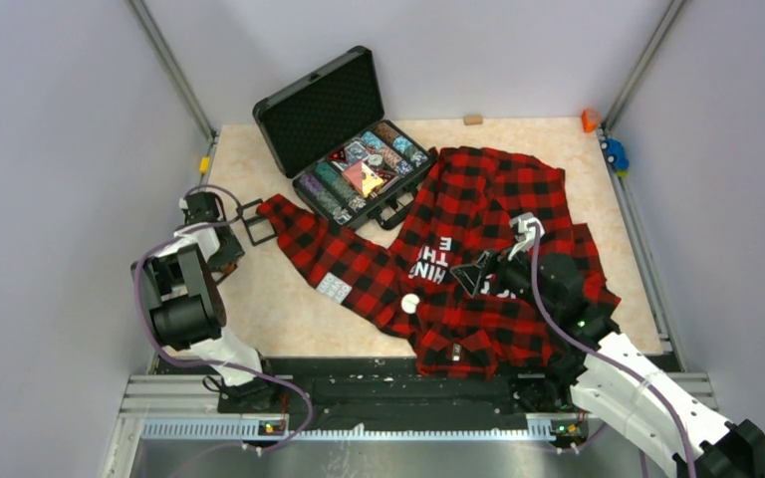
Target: Pin the brooch onto the clothing
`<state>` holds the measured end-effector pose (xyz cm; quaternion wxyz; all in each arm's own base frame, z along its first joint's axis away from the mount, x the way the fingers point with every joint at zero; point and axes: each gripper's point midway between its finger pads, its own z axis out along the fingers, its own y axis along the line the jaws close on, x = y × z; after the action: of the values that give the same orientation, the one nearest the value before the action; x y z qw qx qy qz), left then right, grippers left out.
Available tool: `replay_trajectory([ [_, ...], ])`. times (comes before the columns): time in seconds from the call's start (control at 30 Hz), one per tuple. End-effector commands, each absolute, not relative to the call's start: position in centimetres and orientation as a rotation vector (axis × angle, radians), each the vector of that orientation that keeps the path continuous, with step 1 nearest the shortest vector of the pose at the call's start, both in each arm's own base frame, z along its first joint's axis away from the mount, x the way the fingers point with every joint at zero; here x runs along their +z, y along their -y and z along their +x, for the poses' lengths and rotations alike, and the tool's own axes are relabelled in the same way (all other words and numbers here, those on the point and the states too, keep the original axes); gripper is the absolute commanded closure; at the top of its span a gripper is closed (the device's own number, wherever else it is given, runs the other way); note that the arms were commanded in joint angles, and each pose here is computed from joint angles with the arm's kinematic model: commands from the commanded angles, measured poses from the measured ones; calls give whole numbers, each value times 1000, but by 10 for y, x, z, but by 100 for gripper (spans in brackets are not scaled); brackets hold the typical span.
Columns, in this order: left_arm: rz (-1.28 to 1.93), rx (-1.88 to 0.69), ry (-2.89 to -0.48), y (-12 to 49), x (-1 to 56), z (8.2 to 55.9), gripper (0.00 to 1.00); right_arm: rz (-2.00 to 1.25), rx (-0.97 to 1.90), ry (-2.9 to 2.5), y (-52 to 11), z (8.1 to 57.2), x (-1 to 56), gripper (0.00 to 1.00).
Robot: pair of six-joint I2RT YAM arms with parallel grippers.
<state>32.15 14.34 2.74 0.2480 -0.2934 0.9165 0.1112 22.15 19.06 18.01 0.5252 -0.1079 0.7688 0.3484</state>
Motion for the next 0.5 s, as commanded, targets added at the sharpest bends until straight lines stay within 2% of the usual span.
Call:
replay_trajectory([
  [0.0, -786, 291, -2487, -148, 34, 332, 49, -260, 841, -1785, -190, 226, 192, 23],
  [0.27, -795, 283, -2481, -146, 39, 330, 61, -256, 843, -1784, -190, 227, 192, 23],
  [0.47, -788, 276, -2445, -145, 50, 329, 64, -255, 845, -1786, -191, 227, 192, 23],
])
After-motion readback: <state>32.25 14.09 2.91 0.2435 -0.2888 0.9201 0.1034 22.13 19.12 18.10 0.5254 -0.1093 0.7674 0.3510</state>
